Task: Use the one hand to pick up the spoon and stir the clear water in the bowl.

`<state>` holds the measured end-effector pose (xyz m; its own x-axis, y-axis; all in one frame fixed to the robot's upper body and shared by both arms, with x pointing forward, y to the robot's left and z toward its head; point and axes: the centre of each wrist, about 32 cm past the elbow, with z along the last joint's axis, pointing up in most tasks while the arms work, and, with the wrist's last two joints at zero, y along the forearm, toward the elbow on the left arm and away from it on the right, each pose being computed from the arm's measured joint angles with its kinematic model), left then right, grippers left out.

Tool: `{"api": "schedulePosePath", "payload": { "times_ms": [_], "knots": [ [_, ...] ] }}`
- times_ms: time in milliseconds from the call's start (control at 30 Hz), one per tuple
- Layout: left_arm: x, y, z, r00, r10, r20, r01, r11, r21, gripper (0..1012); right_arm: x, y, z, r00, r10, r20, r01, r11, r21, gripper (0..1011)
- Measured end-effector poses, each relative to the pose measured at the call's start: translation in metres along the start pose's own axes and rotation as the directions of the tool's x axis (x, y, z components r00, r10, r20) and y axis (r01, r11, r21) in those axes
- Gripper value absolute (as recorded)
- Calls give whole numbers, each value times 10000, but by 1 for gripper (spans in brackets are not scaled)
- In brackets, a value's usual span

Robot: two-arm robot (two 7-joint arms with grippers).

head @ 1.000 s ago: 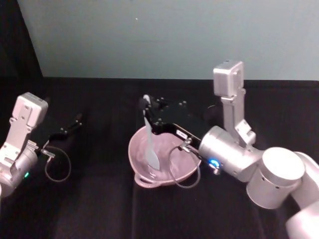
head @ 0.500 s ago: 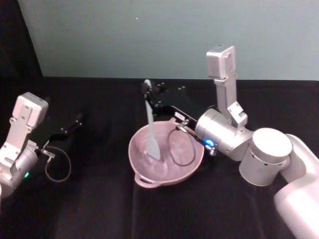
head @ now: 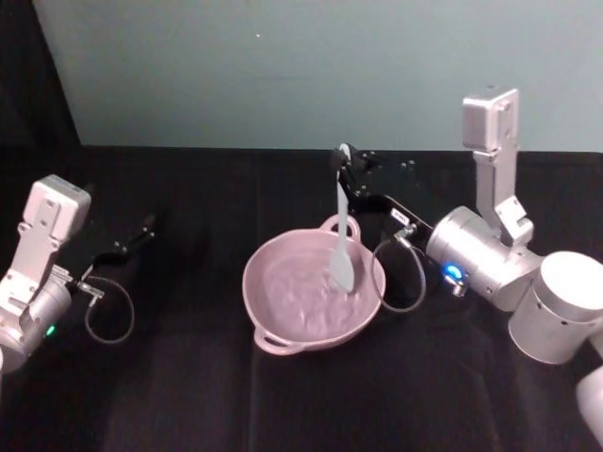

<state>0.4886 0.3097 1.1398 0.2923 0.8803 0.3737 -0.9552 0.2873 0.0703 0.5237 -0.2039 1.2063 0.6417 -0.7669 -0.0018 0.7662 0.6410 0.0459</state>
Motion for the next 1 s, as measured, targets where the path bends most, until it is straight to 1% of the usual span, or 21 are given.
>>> {"api": "schedulePosePath", "payload": {
  "times_ms": [167,267,300,400,500,533,633,800,900,933,1000],
  "knots": [
    [0,0,0,10000,0,0,0,10000,1,1011,-67,-98,27,9999,101,53,-101,9999,1,108],
    [0,0,0,10000,0,1,0,10000,0,1011,-178,-140,34,9991,411,38,-411,9991,-52,108],
    [0,0,0,10000,0,1,0,10000,0,1011,-178,-140,34,9991,411,38,-411,9991,-52,108],
    [0,0,0,10000,0,1,0,10000,0,1011,-315,-134,18,9961,881,-14,-881,9960,-136,108],
    [0,0,0,10000,0,0,0,10000,0,1011,-390,-109,3,9937,1114,-78,-1115,9937,-139,108],
    [0,0,0,10000,0,0,0,10000,0,1011,-436,-87,-7,9918,1273,-115,-1274,9918,-138,108],
    [0,0,0,10000,0,0,0,10000,0,1011,-503,-30,-25,9882,1522,-192,-1525,9882,-141,109],
    [0,0,0,10000,0,0,0,10000,0,1011,-550,82,-48,9844,1737,-268,-1741,9847,-100,109],
    [0,0,0,10000,0,0,0,10000,1,1011,-539,194,-51,9833,1793,-307,-1793,9838,4,108],
    [0,0,0,10000,0,0,0,10000,0,1011,-539,194,-51,9833,1793,-307,-1793,9838,4,109],
    [0,0,0,10000,0,0,0,10000,1,1011,-515,261,-48,9833,1787,-340,-1785,9839,82,108]
  ]
}}
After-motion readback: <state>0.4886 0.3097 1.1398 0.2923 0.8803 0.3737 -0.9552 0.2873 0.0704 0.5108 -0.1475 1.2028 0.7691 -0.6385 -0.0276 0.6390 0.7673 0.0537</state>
